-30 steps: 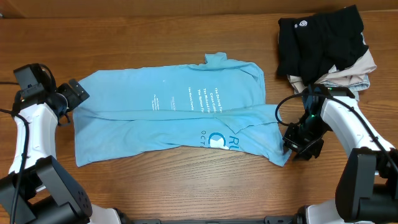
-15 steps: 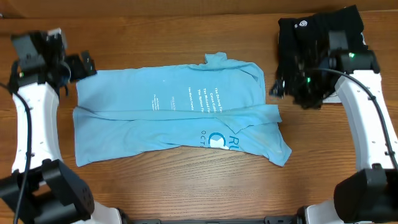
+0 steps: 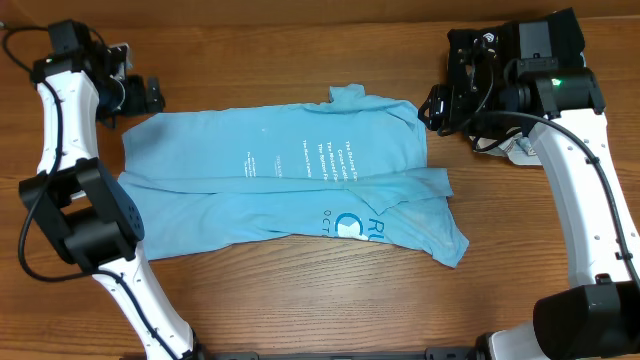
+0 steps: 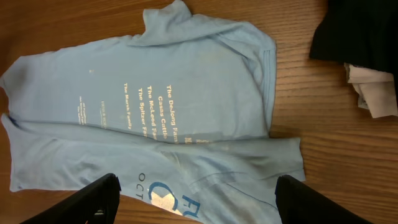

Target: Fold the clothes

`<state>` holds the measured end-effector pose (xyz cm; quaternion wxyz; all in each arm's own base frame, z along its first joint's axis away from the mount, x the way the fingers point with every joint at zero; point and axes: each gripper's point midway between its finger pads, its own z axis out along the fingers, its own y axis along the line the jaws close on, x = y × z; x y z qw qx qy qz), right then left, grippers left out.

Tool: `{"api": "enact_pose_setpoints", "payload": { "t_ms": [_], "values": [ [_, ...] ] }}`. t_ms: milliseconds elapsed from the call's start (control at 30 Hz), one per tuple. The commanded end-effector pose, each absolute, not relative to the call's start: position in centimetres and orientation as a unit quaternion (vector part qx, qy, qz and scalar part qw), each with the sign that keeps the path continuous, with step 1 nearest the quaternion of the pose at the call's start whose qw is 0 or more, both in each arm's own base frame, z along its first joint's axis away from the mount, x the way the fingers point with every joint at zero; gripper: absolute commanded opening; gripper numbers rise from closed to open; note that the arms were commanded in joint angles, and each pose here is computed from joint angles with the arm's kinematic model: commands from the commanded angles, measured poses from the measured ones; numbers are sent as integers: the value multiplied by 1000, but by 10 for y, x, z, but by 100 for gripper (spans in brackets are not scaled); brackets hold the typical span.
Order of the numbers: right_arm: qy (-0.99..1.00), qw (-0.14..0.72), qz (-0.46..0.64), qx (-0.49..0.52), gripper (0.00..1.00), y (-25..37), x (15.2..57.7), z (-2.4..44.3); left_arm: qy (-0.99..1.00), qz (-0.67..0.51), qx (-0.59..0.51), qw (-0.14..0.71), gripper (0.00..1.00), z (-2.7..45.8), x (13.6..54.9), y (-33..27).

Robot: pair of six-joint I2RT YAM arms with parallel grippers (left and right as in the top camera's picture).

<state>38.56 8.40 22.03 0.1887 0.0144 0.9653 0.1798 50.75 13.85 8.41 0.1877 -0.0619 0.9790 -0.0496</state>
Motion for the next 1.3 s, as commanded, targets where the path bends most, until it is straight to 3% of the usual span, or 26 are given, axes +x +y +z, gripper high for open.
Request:
{"api": "enact_pose_setpoints", "payload": {
  "t_ms": [0, 233, 333, 900, 1267],
  "values": [
    [962, 212, 170, 10, 83, 81, 388, 234, 981, -46, -34, 187, 100, 76, 514, 142],
    [964, 216, 156, 16, 81, 75, 391, 233, 986, -20, -42, 160, 92, 51, 510, 153],
    [963, 217, 156, 15, 81, 76, 391, 233, 986, -14, -47, 159, 82, 49, 510, 155],
    [966, 220, 136, 19, 81, 69, 392, 231, 984, -15, -59, 165, 73, 41, 513, 155],
    [967, 220, 124, 22, 81, 65, 392, 230, 989, -33, -80, 121, 59, 8, 501, 147]
  ]
}}
